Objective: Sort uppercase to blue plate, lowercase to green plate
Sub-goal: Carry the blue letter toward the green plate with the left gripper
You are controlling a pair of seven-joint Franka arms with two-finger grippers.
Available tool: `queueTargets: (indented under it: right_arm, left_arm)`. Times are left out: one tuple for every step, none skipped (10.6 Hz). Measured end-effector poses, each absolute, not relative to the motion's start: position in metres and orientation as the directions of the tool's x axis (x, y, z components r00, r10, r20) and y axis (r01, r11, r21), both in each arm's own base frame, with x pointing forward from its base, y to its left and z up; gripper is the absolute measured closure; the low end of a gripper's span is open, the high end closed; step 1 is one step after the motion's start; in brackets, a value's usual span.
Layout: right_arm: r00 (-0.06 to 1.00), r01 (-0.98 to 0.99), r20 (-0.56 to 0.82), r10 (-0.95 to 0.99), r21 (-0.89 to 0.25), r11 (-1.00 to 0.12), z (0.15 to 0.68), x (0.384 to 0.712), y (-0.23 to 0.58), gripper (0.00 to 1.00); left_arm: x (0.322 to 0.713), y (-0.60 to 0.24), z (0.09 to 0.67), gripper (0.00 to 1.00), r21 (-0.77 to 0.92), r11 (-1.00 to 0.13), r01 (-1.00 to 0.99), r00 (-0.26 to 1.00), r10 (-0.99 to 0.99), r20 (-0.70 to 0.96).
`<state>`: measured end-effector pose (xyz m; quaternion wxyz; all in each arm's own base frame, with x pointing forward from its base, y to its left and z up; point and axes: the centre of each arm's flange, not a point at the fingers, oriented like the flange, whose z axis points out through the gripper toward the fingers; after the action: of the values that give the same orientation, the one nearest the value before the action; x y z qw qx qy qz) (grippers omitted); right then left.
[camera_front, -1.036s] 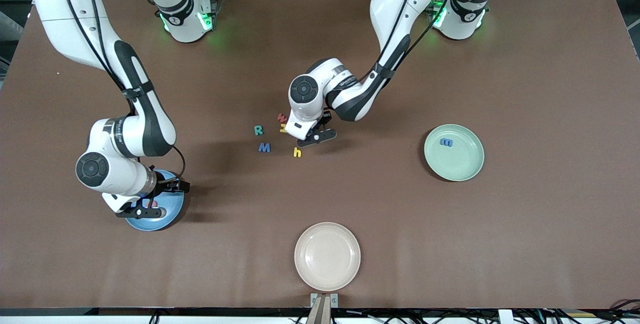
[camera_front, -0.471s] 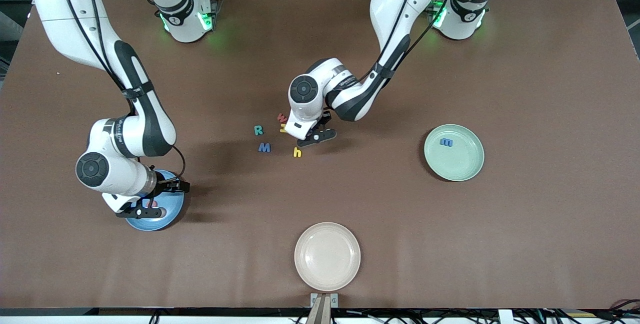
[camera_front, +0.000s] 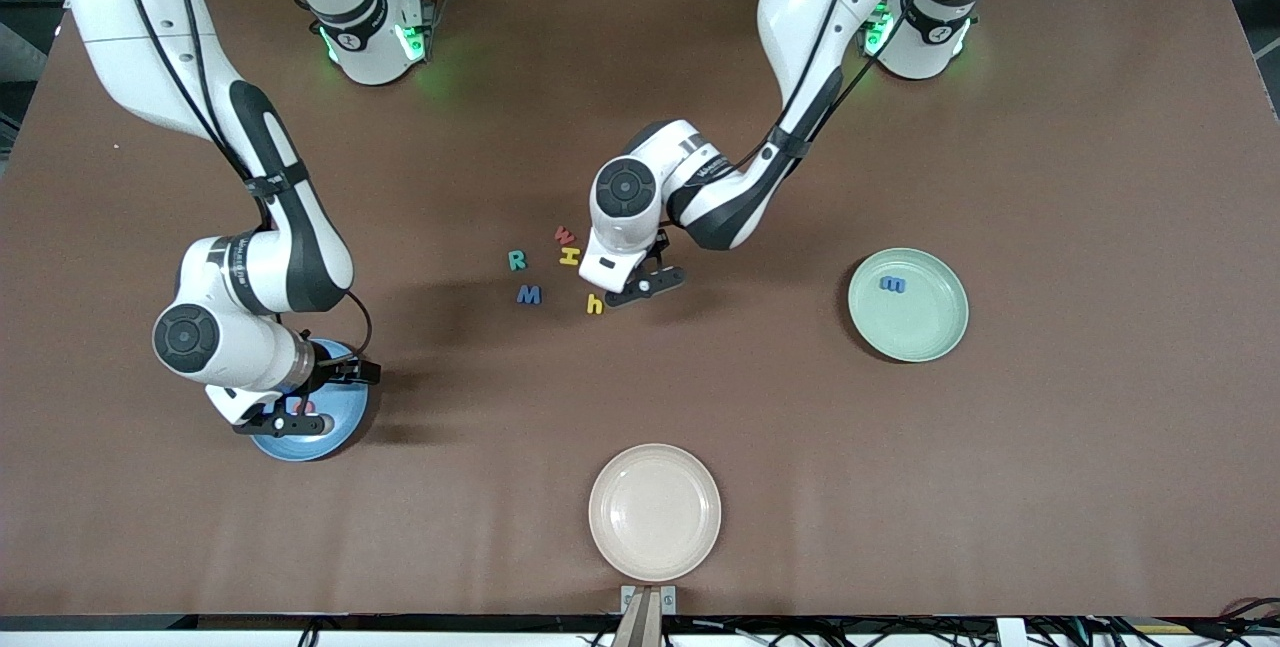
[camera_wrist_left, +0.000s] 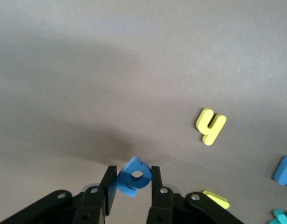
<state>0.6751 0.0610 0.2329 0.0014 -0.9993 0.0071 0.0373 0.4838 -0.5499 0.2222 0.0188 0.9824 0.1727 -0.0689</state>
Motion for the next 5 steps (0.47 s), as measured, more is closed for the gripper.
queueTargets:
  right_arm:
    - [0.997, -0.015, -0.081, -0.015, -0.002, -1.000, 0.232, 0.674, 0.066, 0.00]
    - [0.996, -0.016, -0.084, -0.016, -0.002, -1.000, 0.232, 0.672, 0.075, 0.00]
    - [0.996, -0.022, -0.086, -0.022, -0.003, -1.000, 0.231, 0.671, 0.086, 0.00]
    - [0.995, -0.034, -0.089, -0.034, -0.004, -0.999, 0.231, 0.669, 0.098, 0.00]
    - [0.994, -0.050, -0.096, -0.049, -0.007, -0.999, 0.229, 0.665, 0.113, 0.00]
  left_arm:
    - [0.493, -0.542, 0.238, 0.67, 0.015, -0.936, 0.352, 0.926, 0.346, -0.150]
    - [0.501, -0.534, 0.255, 0.67, 0.022, -0.933, 0.360, 0.921, 0.352, -0.164]
    - [0.510, -0.523, 0.273, 0.67, 0.035, -0.933, 0.359, 0.920, 0.348, -0.182]
    - [0.522, -0.510, 0.292, 0.67, 0.048, -0.932, 0.360, 0.918, 0.344, -0.197]
    - [0.535, -0.492, 0.311, 0.67, 0.062, -0.929, 0.364, 0.916, 0.345, -0.206]
